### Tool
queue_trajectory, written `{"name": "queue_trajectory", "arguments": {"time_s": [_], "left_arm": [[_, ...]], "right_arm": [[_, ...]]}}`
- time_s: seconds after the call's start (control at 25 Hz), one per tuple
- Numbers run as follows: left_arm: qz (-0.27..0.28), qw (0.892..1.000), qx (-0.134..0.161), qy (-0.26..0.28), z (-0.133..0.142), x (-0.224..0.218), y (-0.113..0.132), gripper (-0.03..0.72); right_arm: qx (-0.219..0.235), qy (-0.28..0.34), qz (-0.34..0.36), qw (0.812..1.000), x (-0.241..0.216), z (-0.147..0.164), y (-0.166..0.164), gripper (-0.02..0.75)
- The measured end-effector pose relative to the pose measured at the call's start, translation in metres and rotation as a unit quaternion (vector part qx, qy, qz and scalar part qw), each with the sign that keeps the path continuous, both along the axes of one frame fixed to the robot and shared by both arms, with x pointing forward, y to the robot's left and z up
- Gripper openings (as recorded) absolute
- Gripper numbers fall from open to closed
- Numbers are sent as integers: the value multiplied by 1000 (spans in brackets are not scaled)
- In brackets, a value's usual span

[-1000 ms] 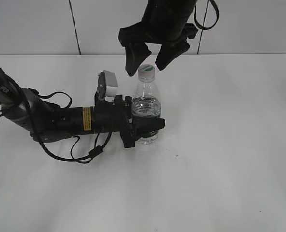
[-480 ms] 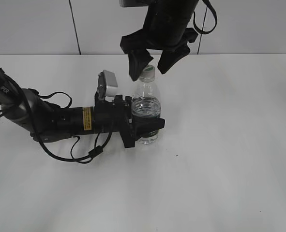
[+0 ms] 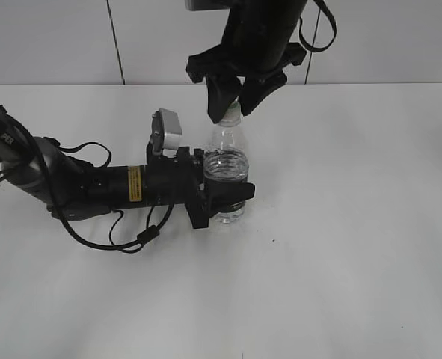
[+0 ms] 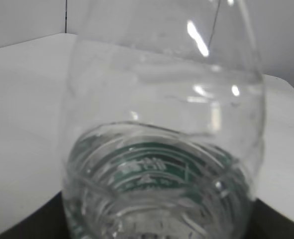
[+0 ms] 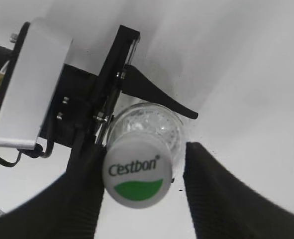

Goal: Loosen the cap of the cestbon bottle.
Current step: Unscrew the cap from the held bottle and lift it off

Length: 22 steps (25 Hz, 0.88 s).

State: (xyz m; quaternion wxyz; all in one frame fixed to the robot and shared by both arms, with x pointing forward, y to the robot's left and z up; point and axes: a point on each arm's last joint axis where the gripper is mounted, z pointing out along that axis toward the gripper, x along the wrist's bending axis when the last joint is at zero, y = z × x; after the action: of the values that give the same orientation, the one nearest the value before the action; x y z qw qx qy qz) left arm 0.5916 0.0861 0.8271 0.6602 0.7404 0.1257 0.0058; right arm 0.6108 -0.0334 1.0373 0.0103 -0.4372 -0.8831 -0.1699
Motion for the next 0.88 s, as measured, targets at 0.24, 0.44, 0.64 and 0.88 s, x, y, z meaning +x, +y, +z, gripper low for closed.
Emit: {"name": "queue_trajectory", "arguments": {"time_s": [0.24,0.44,0.64,0.88], "left_arm": [[2,1000,0,1,0,0,0,402],[2,1000,0,1,0,0,0,402],[1,1000,0,1,0,0,0,402],[-1,1000,1,-3,0,0,0,402]], "right_arm": [[2,1,1,1000,0,0,1,300],[-1,-6,23,1000,0,0,1,300],[-10,-36,113,993,-1,1,1,300],[-15,-78,255,964,-2,1,4,300]]}}
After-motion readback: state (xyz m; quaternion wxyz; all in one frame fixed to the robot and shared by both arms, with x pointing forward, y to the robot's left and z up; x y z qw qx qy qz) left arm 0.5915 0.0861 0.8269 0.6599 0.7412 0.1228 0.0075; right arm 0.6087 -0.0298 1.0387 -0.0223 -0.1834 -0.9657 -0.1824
